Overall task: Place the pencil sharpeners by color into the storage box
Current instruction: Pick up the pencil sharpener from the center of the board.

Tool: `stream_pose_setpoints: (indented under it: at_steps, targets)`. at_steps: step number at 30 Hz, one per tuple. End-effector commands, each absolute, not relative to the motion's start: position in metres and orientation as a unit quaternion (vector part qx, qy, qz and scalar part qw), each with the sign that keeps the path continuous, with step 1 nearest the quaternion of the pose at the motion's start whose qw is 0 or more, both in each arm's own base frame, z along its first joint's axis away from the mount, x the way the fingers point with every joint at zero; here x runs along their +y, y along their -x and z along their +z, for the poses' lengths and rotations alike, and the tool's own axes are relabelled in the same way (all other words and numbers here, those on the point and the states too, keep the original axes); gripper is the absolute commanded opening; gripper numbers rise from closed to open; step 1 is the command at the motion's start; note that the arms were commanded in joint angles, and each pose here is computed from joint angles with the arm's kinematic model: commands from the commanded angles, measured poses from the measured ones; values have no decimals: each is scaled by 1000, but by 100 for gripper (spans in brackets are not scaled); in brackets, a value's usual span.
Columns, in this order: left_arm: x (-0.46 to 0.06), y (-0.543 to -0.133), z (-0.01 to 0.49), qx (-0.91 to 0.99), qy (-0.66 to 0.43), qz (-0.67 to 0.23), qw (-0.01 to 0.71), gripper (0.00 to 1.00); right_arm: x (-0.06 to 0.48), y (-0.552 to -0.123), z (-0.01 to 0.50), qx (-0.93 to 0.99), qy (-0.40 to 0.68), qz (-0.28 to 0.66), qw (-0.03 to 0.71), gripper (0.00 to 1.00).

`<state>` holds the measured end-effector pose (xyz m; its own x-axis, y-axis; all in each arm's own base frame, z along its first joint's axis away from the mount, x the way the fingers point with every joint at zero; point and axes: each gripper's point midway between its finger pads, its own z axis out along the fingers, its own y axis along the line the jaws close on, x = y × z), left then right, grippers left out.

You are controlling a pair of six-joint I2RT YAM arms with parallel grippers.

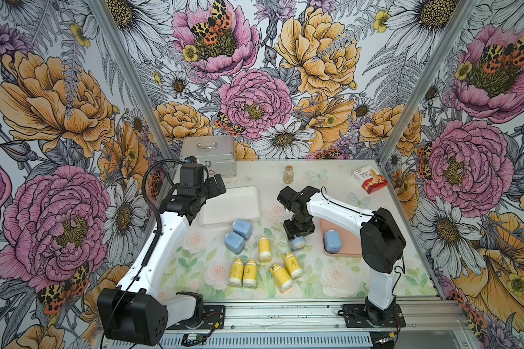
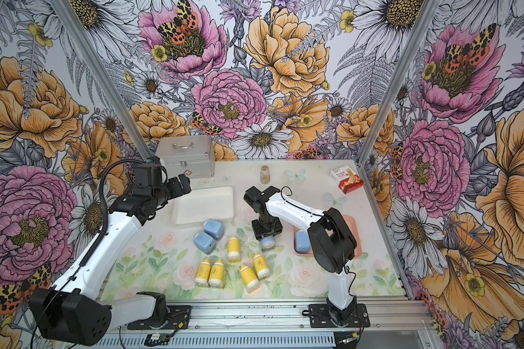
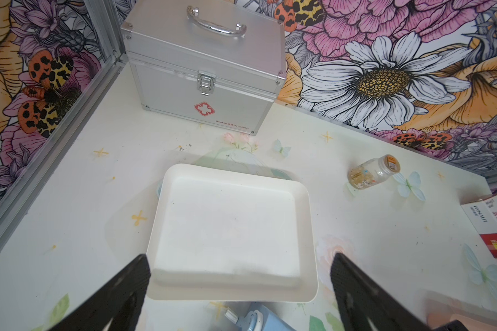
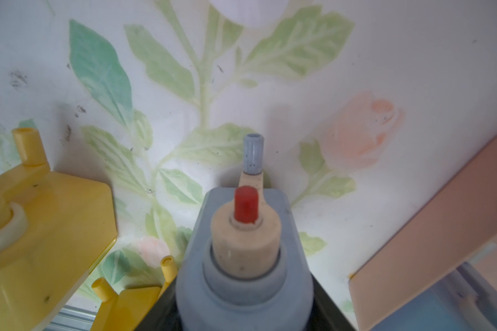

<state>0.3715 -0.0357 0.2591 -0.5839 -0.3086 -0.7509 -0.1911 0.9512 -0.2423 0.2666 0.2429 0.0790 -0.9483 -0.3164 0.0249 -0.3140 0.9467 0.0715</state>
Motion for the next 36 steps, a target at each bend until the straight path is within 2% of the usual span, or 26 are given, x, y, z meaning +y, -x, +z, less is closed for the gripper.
stream_pose_setpoints:
  at_steps: [1, 10, 21, 36]
  targets:
    - [-36, -368, 264, 885, 143, -80, 436, 99, 239, -280, 116, -986, -160, -38, -28, 38]
    - [-33, -367, 269, 880, 147, -86, 442, 99, 210, -290, 160, -987, -149, -7, -54, 38]
    - [-33, -366, 272, 878, 149, -92, 444, 99, 143, -285, 211, -990, -106, 35, -85, 38]
    - [-33, -367, 268, 881, 151, -94, 439, 99, 78, -272, 185, -996, -43, 63, -41, 37]
